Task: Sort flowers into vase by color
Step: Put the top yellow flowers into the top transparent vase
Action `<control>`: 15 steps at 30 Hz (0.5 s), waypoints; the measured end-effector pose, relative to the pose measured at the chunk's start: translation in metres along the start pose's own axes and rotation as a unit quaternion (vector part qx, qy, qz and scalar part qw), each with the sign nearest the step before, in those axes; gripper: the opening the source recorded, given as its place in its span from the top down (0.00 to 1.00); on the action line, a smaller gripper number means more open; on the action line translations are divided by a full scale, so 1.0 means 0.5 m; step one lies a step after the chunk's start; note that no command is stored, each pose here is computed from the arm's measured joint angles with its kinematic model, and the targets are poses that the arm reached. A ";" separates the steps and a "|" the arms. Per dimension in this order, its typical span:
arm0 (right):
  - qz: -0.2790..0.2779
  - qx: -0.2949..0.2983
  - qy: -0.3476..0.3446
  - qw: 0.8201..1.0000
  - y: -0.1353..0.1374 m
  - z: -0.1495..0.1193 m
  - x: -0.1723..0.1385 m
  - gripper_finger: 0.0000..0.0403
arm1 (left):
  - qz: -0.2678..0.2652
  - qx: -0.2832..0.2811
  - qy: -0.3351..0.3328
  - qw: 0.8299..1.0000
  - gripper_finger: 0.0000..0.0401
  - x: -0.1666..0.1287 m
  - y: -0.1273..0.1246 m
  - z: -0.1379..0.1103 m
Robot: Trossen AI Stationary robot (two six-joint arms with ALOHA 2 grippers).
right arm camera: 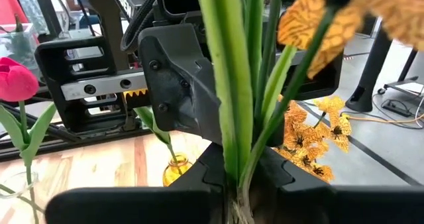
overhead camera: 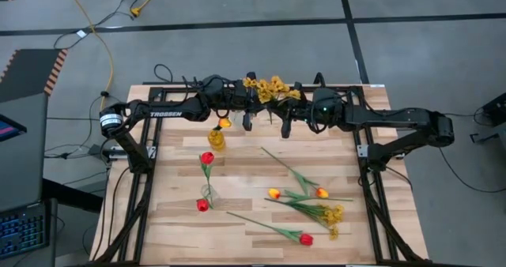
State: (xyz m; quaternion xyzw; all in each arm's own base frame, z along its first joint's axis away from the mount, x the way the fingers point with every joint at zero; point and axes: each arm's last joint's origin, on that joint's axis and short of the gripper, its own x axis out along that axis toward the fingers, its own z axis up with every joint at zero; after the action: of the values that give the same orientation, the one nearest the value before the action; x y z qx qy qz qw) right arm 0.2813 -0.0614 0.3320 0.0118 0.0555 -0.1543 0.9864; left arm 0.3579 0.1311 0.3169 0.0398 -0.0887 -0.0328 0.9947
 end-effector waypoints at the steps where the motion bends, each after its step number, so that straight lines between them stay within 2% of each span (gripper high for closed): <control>1: 0.000 0.000 0.001 1.000 0.000 0.000 0.000 0.85 | 0.000 -0.001 0.000 1.000 0.99 0.000 0.000 0.000; 7: 0.000 0.000 0.004 1.000 0.000 -0.002 0.000 0.82 | -0.004 -0.002 0.000 1.000 0.99 0.000 -0.001 0.000; 15: -0.004 0.017 0.003 1.000 -0.001 0.001 -0.004 0.60 | 0.000 0.002 -0.001 1.000 0.99 -0.002 0.005 0.001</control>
State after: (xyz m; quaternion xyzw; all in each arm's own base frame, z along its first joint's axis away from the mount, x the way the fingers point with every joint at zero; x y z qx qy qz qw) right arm 0.2796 -0.0612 0.3325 0.0288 0.0561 -0.1587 0.9853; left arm 0.3568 0.1337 0.3172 0.0421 -0.0899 -0.0322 0.9945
